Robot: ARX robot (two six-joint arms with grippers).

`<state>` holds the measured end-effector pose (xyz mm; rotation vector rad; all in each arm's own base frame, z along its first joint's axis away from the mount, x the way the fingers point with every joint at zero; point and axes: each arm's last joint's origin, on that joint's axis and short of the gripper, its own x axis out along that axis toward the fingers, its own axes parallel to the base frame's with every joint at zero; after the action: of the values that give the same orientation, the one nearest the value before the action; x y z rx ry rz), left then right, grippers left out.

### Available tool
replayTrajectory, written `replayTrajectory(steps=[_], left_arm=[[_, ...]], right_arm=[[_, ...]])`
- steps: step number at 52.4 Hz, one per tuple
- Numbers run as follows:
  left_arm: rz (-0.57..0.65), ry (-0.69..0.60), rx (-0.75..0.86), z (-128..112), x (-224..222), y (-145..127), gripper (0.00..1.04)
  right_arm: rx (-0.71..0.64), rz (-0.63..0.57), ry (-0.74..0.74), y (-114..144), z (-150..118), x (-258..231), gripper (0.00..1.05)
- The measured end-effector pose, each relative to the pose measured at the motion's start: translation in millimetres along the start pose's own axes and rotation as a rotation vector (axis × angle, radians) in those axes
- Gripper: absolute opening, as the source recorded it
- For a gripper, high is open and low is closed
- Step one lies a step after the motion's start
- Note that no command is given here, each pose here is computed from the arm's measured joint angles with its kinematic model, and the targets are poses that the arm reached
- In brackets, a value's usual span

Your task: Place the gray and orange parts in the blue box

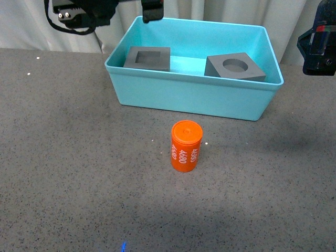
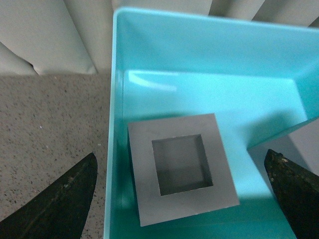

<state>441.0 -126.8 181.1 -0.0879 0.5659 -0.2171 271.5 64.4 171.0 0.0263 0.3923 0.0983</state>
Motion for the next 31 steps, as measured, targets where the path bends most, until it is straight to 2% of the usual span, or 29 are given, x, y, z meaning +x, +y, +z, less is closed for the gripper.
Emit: replayTrajectory(steps=[10, 21, 31], left_arm=[[0.019, -0.195, -0.046, 4, -54, -2, 0.98], [0.075, -0.189, -0.077, -38, -114, 6, 0.98], [0.159, -0.224, -0.088, -67, -155, 12, 0.98]], right_arm=[[0.000, 0.000, 0.000, 0, 0, 0, 0.95], [0.000, 0.000, 0.000, 0, 0, 0, 0.95], [0.000, 0.000, 0.000, 0, 0, 0, 0.95]])
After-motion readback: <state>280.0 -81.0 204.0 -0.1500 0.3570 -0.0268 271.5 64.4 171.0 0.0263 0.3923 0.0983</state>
